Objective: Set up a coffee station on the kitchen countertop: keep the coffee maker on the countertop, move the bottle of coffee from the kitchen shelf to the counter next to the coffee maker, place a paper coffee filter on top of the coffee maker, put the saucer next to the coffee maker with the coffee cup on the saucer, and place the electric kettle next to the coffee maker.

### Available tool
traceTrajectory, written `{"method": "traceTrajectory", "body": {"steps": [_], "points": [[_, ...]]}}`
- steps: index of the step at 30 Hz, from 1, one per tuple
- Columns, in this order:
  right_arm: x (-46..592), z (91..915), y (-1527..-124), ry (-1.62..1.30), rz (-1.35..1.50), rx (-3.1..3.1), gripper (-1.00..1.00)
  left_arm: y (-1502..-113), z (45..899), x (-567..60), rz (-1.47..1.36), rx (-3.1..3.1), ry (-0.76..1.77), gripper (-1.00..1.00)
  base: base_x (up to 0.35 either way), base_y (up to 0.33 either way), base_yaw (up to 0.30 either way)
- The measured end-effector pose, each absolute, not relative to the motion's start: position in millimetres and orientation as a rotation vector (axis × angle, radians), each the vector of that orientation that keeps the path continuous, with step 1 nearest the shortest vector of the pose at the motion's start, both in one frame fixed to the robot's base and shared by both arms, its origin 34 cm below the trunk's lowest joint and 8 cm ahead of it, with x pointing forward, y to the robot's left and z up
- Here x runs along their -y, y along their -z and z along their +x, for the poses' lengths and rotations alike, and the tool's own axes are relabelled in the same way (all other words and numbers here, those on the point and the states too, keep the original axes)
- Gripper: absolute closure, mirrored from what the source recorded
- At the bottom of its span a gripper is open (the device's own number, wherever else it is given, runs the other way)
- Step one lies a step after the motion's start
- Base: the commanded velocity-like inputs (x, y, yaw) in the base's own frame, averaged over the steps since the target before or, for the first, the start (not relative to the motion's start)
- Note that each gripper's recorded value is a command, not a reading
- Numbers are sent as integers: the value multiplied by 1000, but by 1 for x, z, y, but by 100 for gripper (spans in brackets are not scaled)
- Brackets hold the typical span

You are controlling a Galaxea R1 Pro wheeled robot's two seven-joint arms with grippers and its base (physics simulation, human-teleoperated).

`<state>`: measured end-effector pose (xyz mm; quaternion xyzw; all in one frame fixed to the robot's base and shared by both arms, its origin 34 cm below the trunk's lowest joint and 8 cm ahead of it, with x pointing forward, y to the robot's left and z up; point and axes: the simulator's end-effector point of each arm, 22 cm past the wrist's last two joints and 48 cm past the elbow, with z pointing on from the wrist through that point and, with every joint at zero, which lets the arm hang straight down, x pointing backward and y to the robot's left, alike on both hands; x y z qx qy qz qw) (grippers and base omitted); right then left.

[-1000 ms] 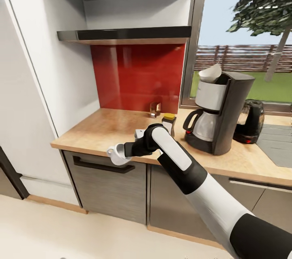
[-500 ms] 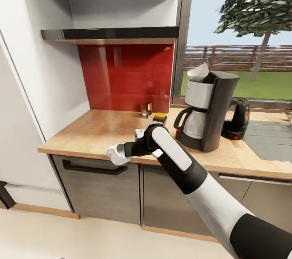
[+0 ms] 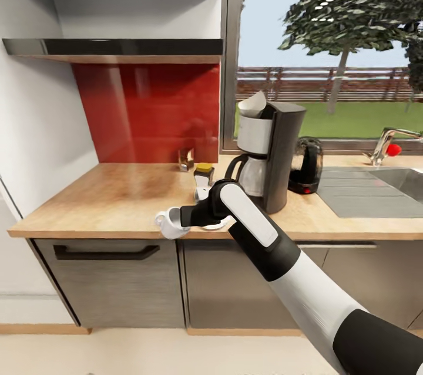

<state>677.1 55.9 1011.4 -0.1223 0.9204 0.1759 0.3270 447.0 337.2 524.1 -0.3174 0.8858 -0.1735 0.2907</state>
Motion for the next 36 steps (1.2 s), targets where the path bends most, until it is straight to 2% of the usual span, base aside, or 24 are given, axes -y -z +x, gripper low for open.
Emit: {"method": "traceTrajectory", "body": {"steps": [9,13,24,36], "points": [[-49,681,-1011,-427,-303,-2411,100,-524,447,-337,-846,-2362,462,-100,0,176,-141],[-19,701,-1034,-239,-238,-2373,100,-524,447,-337,-847,-2362,463,-100,0,140,-8],[54,756,-1048,130,-69,-2427,100,-524,447,-336,-847,-2362,464,-100,0,7,0],[76,759,-1029,224,-25,-2486,100,-524,447,-336,-847,-2362,464,-100,75,0,0]]}}
